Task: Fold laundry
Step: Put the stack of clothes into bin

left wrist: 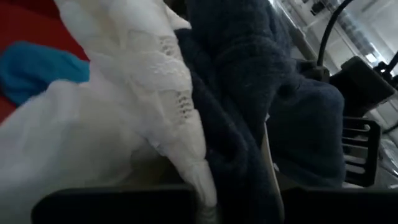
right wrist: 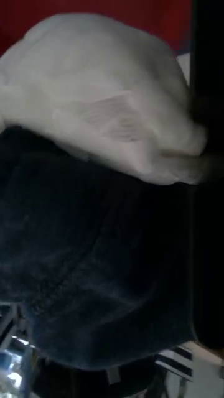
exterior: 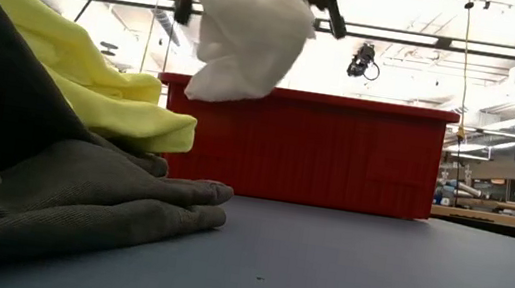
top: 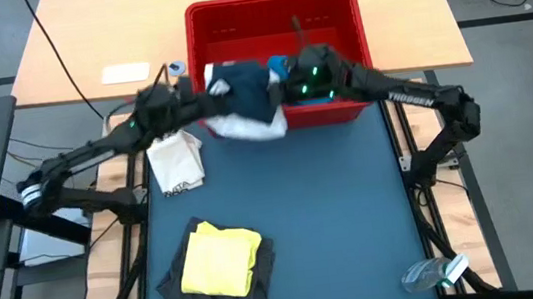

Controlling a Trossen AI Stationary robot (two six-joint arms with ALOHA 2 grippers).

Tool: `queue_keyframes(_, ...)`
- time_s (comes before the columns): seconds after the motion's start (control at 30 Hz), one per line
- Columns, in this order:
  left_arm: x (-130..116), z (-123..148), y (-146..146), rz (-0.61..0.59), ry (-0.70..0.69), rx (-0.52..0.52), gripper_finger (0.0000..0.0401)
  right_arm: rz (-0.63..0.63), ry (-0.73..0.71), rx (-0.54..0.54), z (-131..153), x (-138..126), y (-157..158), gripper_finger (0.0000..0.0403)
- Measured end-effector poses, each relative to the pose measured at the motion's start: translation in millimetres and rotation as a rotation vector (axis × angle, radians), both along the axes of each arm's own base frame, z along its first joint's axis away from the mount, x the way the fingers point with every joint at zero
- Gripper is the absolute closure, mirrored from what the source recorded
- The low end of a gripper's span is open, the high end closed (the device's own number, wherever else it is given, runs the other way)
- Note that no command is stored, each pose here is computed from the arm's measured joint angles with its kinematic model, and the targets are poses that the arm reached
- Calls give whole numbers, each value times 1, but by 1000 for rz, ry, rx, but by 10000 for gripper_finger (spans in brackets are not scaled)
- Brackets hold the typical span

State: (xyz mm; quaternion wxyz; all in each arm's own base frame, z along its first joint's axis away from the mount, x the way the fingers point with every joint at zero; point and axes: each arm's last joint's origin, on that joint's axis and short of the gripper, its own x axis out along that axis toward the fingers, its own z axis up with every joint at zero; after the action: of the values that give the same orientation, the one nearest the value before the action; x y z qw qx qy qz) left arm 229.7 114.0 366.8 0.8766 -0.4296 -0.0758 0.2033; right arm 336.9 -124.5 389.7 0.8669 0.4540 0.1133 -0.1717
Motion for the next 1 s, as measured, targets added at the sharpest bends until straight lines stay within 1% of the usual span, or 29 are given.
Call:
queue_keyframes(0.13,18,9,47,14,2,1,361,-44,-35,-7,3,-21,-48,373)
queue_keyframes(0.2,27,19,71,-6,-5,22,361,-75,-64,-29,6,-31,-66,373)
queue_keyframes(0.37,44,43,130,-33,-18,114,361,-189,-150,-146,17,-60,-111,373)
queue_keyframes(0.43,49,47,153,-40,-5,145,361,-234,-153,-199,18,-72,-127,373)
queue_keyframes(0.5,55,43,173,-61,36,146,361,-265,-124,-222,10,-78,-145,373)
queue_keyframes(0.57,61,29,192,-75,98,129,361,-270,-71,-206,-9,-76,-163,373)
queue_keyframes(0.67,70,-5,218,-82,188,62,361,-259,3,-135,-51,-61,-187,373)
queue_keyframes(0.8,71,-56,240,-83,336,-79,361,-226,93,-22,-103,-46,-207,373)
queue_keyframes(0.83,70,-68,244,-86,379,-117,361,-207,111,10,-114,-44,-210,365)
queue_keyframes(0.9,66,-95,251,-104,475,-189,357,-170,147,84,-131,-45,-214,332)
queue_keyframes(0.93,64,-105,254,-112,515,-211,344,-156,159,112,-137,-46,-215,310)
queue_keyframes(1.0,59,-120,256,-132,582,-241,303,-153,202,174,-146,-51,-216,261)
